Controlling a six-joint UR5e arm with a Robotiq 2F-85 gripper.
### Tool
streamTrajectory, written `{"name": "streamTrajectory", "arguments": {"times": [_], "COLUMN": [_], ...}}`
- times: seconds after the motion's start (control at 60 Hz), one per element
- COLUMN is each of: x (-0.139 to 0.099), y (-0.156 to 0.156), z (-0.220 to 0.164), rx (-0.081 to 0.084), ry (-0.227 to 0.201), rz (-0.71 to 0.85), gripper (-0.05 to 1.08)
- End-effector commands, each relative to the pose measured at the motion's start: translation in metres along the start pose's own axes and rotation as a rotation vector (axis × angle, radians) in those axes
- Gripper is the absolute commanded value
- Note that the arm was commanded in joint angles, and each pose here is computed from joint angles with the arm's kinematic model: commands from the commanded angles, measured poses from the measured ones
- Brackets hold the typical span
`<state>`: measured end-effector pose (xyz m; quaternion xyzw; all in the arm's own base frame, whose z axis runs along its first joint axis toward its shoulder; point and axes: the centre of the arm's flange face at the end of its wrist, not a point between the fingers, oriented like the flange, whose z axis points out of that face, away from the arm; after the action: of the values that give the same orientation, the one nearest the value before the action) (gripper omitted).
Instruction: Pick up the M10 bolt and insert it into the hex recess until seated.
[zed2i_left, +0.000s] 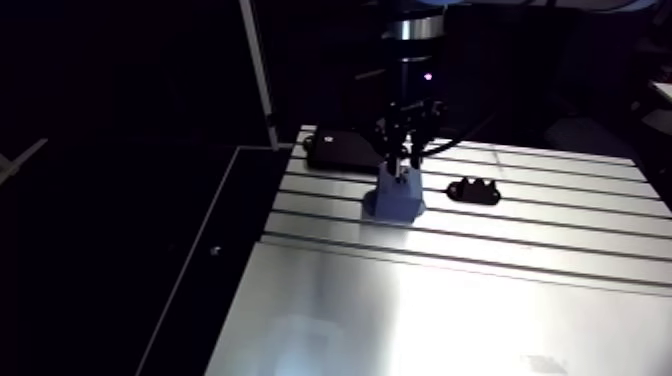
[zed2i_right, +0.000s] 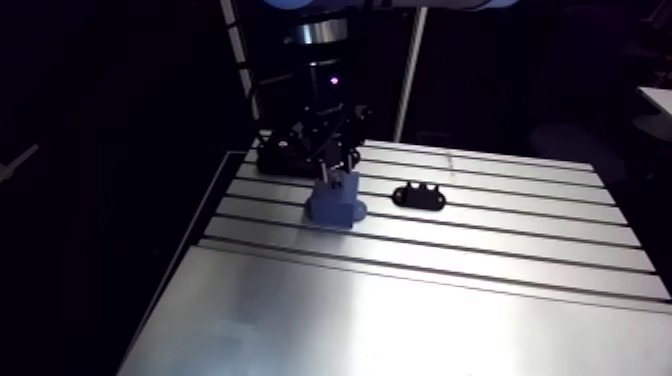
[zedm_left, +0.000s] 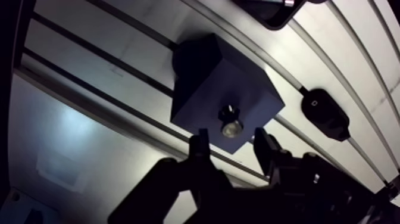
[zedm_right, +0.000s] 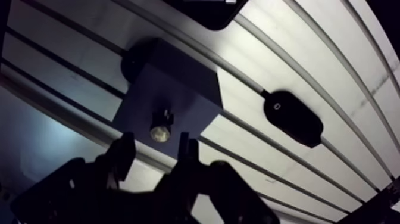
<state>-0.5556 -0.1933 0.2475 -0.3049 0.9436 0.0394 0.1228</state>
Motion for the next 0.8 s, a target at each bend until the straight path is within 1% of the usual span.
{"name": "streamTrajectory", "arguments": {"times": [0.017, 0.117, 0.183, 0.233, 0.25, 0.4, 0.5, 0.567, 0.65, 0.75, 0.767, 0.783, 0.8], "x": [0.000, 0.000, 0.000, 0.000, 0.000, -0.002, -0.005, -0.007, -0.009, -0.011, -0.011, -0.011, -0.012], "y": [0.000, 0.000, 0.001, 0.001, 0.001, 0.000, -0.001, -0.002, -0.003, -0.004, -0.005, -0.005, -0.006], "z": [-0.002, -0.003, -0.007, -0.009, -0.011, -0.017, -0.020, -0.023, -0.025, -0.022, -0.019, -0.019, -0.017], "rx": [-0.006, -0.007, -0.013, -0.015, -0.018, -0.019, -0.015, -0.018, -0.017, -0.013, -0.009, -0.009, -0.006], "ry": [0.012, 0.017, 0.029, 0.032, 0.038, 0.050, 0.056, 0.061, 0.066, 0.061, 0.057, 0.057, 0.057], "rz": [0.001, 0.005, 0.009, 0.010, 0.012, 0.018, 0.044, 0.075, 0.117, 0.201, 0.226, 0.226, 0.246], "gripper": [0.21, 0.21, 0.21, 0.21, 0.21, 0.21, 0.21, 0.21, 0.21, 0.23, 0.24, 0.24, 0.26]}}
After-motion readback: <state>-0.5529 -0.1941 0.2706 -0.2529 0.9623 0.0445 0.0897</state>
